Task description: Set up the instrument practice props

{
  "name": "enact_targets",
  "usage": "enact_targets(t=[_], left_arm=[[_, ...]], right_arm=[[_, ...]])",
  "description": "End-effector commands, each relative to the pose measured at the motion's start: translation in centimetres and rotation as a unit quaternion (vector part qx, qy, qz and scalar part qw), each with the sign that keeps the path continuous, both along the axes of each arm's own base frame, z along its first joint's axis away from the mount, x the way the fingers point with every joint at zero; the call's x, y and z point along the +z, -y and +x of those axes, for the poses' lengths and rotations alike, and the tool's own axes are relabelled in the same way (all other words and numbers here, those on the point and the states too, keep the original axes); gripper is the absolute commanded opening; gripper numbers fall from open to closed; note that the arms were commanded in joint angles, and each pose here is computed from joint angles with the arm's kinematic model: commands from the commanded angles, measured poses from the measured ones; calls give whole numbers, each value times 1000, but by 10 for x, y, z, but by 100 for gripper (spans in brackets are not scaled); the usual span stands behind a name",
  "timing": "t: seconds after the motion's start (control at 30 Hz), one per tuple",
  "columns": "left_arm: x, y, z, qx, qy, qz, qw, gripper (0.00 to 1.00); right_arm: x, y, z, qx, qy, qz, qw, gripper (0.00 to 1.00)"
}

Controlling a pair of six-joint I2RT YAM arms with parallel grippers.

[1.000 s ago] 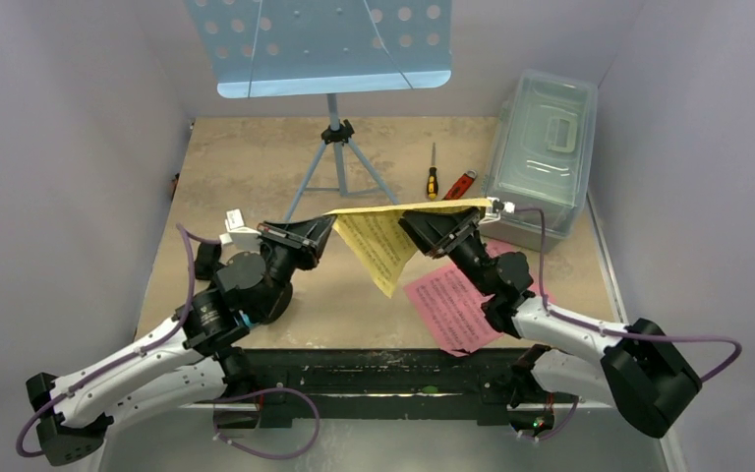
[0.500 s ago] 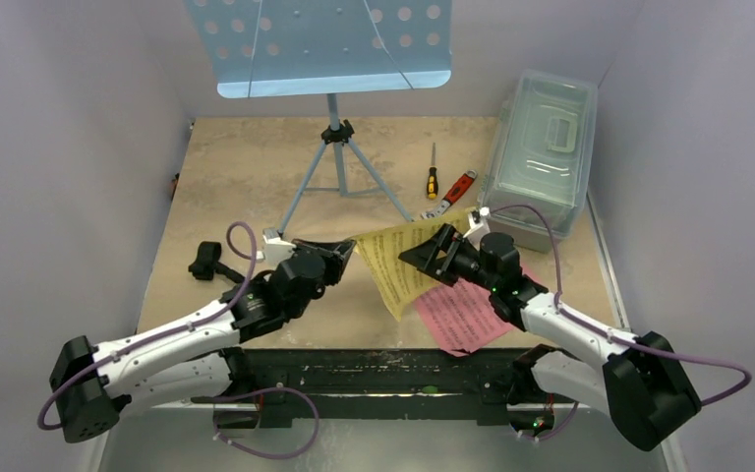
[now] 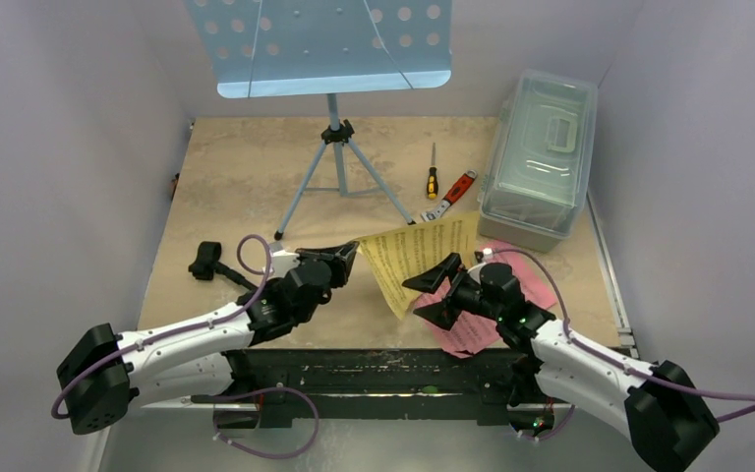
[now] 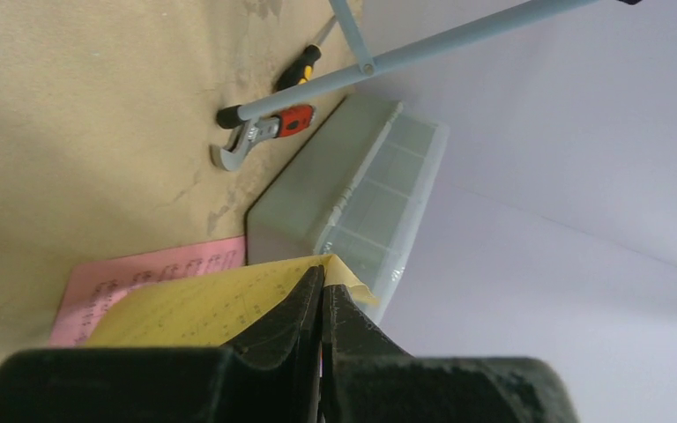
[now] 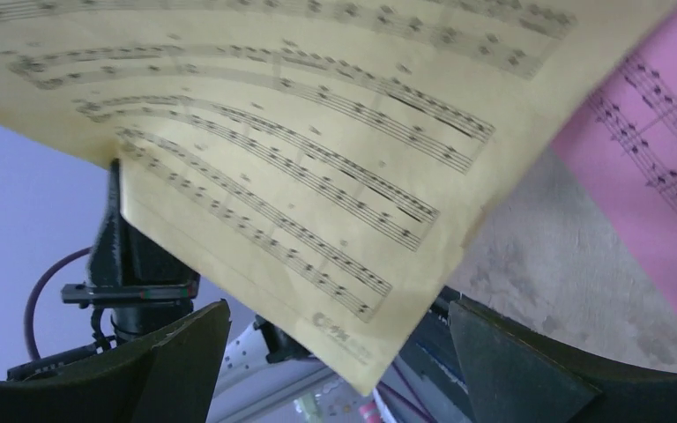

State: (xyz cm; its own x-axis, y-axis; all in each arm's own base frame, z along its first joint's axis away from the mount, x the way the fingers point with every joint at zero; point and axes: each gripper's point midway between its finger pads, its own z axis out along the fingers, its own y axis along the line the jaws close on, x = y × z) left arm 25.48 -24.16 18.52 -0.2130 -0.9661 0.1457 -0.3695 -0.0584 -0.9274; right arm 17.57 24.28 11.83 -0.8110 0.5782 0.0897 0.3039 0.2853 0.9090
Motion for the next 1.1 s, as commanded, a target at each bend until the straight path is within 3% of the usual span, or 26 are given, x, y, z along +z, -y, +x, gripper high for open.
enact_targets(t=[0.0,0.3,0.6,0.7,0.87,1.07], left_arm=[[34,-3,7,27,33,-86,995,0],[45,2,2,8,33,-128,991,0],[58,8,2,-4,48,-164,985,0],[59,11,0,-13,49,-170,984,0],[56,4,-4,-11,51,-173,984,0],[57,-6,-5,2,58,-162,985,0]], right_arm=[[6,-11,-6,-24,-37,76,996,98],[41,-13,12,-86,-31,220,971,98],[64,-39,21,-87,-47,261,960,96],[63,-28,25,-119,-43,290,949,80],[65,-26,33,-135,-31,307,941,75],[62,-32,29,-126,-51,320,938,52]])
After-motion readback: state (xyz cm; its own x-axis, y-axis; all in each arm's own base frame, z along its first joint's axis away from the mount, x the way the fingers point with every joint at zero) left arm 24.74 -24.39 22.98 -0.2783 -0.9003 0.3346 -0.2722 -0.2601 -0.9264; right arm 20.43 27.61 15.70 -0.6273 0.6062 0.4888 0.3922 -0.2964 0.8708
